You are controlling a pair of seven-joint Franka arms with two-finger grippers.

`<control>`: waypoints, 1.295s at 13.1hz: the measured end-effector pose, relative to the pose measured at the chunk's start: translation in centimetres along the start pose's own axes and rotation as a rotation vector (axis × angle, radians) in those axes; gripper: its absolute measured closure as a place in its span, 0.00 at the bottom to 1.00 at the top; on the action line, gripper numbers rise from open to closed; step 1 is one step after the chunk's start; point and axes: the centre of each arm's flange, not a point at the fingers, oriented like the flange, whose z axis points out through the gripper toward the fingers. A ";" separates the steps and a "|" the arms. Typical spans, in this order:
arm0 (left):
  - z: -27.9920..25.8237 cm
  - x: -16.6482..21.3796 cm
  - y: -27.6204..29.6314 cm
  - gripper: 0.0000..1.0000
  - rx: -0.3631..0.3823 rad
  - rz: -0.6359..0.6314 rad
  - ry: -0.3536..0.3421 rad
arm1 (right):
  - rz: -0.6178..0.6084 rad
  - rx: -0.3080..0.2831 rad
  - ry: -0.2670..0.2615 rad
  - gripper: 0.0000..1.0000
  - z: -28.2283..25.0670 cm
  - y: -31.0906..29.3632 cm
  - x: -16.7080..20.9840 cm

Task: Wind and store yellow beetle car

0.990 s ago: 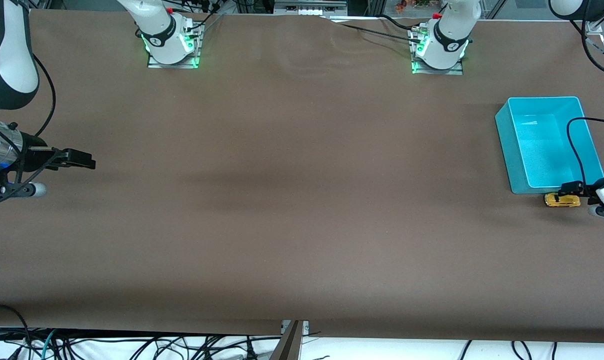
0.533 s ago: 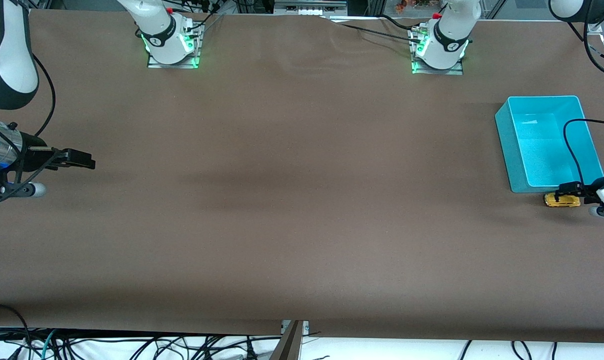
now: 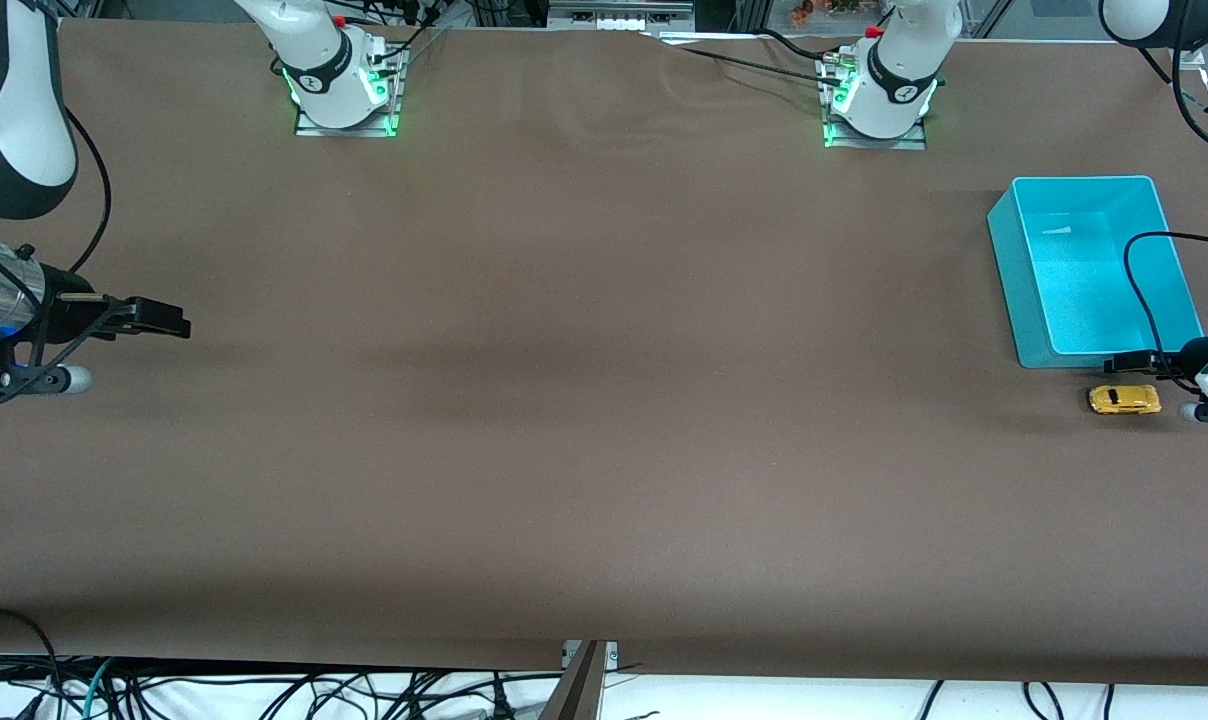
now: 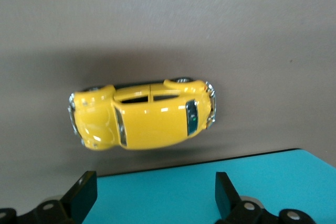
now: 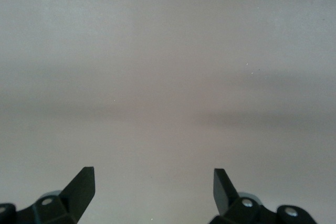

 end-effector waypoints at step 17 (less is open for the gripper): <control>-0.4 2.8 -0.3 0.00 0.093 0.232 0.074 | 0.013 -0.002 0.000 0.00 0.0 0.8 0.0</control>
